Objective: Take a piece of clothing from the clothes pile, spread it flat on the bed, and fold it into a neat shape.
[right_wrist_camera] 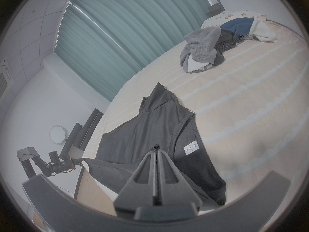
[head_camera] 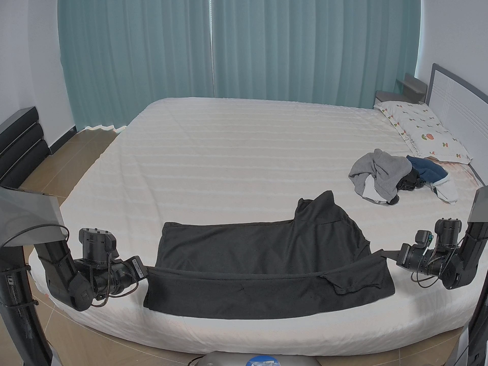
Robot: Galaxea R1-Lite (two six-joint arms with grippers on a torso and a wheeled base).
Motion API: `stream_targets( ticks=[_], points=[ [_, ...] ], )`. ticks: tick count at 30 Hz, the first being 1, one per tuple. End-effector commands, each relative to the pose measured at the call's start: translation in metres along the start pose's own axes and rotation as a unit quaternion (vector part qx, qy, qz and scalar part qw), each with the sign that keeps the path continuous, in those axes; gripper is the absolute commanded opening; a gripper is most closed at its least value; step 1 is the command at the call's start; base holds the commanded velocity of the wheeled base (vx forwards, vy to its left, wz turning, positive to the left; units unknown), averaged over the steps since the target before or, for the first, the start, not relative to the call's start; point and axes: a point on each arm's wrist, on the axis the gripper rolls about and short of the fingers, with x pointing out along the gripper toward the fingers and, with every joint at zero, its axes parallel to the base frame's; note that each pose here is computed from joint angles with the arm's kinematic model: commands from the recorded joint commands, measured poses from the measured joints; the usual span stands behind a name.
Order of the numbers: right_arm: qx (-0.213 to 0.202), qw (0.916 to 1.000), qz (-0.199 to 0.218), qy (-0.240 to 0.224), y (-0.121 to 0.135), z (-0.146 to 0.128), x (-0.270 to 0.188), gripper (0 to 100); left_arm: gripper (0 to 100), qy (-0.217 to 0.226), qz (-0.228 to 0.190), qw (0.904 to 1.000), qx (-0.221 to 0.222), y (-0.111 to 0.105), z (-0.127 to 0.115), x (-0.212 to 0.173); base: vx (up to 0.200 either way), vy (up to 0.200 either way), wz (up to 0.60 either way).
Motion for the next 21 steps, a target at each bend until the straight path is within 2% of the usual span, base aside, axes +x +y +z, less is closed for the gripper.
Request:
stream_targets(
  ticks=[1,10,21],
  points=[
    [0.002,0.9999,0.003,0.014,-0.005,-0.006,0.015,0,0,0.014,0.009,0.9999,-0.002,0.005,-0.005,0.013,0.0,0.0,0.0],
    [0.001,0.9999,-0.003,0.014,-0.012,-0.008,0.027,0,0,0.026,0.017,0.9995,-0.004,0.009,-0.01,0.031,0.0,0.0,0.0],
    [0.004,0.9997,-0.019,0.015,-0.023,-0.012,0.042,0,0,0.021,0.014,0.9997,-0.004,0.009,-0.007,0.041,0.0,0.0,0.0]
  ],
)
